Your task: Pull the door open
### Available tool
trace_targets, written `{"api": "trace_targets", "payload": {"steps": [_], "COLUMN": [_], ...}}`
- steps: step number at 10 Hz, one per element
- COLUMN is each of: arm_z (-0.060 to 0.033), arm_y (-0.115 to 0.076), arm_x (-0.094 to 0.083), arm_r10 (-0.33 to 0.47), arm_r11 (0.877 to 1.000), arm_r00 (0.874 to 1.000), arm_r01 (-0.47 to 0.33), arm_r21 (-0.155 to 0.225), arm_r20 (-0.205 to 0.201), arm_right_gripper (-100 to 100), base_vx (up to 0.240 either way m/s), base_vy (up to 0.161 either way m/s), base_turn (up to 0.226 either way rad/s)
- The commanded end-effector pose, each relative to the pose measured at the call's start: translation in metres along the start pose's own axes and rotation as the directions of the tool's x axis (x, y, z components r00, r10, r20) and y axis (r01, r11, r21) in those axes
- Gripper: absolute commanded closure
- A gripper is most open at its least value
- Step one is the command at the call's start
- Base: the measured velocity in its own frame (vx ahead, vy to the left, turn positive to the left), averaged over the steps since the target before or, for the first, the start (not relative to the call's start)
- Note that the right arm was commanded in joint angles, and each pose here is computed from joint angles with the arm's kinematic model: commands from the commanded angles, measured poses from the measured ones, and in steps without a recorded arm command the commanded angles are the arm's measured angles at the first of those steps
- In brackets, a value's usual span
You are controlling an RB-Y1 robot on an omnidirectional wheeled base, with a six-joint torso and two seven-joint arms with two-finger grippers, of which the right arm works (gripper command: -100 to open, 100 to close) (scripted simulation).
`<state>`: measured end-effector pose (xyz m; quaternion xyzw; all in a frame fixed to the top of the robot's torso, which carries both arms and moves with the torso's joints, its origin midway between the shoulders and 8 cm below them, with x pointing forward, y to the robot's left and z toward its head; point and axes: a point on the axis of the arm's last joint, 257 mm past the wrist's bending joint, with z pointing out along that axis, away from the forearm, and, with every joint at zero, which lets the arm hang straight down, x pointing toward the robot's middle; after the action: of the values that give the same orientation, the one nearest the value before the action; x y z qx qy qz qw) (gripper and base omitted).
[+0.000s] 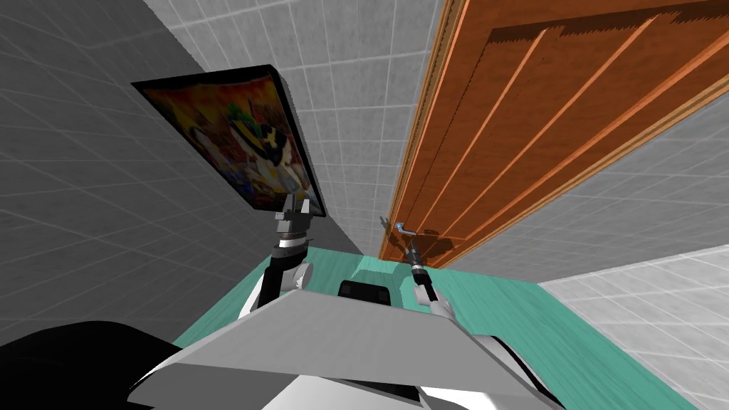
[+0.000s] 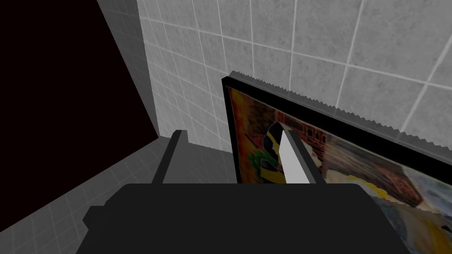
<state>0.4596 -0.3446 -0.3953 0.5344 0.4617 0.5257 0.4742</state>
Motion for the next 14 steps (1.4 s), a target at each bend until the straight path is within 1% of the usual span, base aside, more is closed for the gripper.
{"api": "trace_targets", "payload": {"steps": [1, 2, 4, 6, 8, 9, 10, 11, 12, 13, 14], "arm_z": [-0.0068, -0.0093, -0.0214, -0.0284, -0.0214, -0.0305, -0.0331, -0.0331, -0.0388, -0.0388, -0.0366], "arm_y": [0.001, 0.002, 0.005, -0.004, 0.005, 0.008, 0.009, 0.009, 0.011, 0.011, 0.011], "arm_x": [-0.019, -0.025, -0.054, -0.059, -0.054, -0.074, -0.08, -0.08, -0.091, -0.091, -0.09], "arm_r10": [0.001, 0.001, 0.003, 0.0, 0.003, 0.003, 0.003, 0.003, 0.003, 0.003, 0.003], "arm_r11": [1.0, 1.0, 1.0, 1.0, 1.0, 1.0, 1.0, 1.0, 1.0, 1.0, 1.0], "arm_r00": [0.999, 0.999, 0.996, 0.994, 0.996, 0.992, 0.99, 0.99, 0.987, 0.987, 0.988], "arm_r01": [-0.001, -0.001, -0.002, -0.002, -0.002, -0.001, -0.001, -0.001, 0.0, 0.0, 0.0], "arm_r21": [-0.003, -0.004, -0.01, 0.017, -0.01, -0.015, -0.016, -0.016, -0.019, -0.019, -0.017], "arm_r20": [0.032, 0.043, 0.094, 0.105, 0.094, 0.129, 0.138, 0.138, 0.158, 0.158, 0.156], "arm_right_gripper": [-100, -100, -100, -100, -100, -100, -100, -100, -100, -100, -100], "base_vx": [0.13, 0.2, 0.198, 0.097, -0.015, 0.074, 0.143, 0.11, 0.131, 0.118, 0.047], "base_vy": [0.014, 0.011, 0.018, 0.005, -0.001, -0.005, -0.007, -0.018, -0.014, -0.018, -0.01], "base_turn": [0.252, 0.186, 0.232, 0.027, -0.008, 0.235, 0.226, 0.029, 0.099, 0.073, 0.009]}}
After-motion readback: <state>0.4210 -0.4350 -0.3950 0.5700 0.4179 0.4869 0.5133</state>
